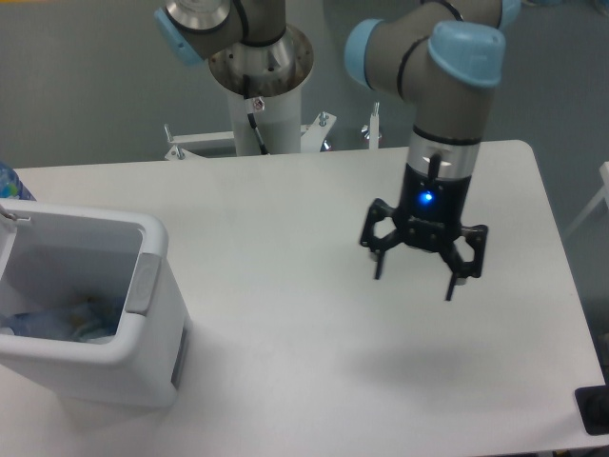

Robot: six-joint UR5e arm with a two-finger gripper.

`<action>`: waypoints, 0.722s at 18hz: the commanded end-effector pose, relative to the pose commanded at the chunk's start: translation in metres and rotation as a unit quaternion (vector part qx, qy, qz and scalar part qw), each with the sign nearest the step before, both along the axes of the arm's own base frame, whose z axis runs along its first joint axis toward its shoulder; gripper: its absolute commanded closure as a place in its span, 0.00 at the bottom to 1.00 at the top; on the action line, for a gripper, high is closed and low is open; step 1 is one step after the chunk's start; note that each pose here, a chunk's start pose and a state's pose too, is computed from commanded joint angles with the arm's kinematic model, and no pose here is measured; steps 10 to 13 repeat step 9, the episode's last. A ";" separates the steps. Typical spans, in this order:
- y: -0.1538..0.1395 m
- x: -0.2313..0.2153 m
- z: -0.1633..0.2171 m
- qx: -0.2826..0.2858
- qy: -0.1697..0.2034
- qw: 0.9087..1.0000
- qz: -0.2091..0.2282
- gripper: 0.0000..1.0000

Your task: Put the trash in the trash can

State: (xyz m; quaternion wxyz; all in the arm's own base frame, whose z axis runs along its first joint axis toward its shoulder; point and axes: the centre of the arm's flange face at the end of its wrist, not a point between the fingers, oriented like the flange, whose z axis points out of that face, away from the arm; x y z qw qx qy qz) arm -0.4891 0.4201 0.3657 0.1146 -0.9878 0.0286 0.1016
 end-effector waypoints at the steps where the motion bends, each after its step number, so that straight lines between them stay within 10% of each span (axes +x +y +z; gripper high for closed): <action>1: -0.001 -0.003 -0.007 -0.021 0.000 1.000 -0.006 0.00; 13: -0.011 -0.018 -0.027 -0.058 0.007 0.995 -0.075 0.00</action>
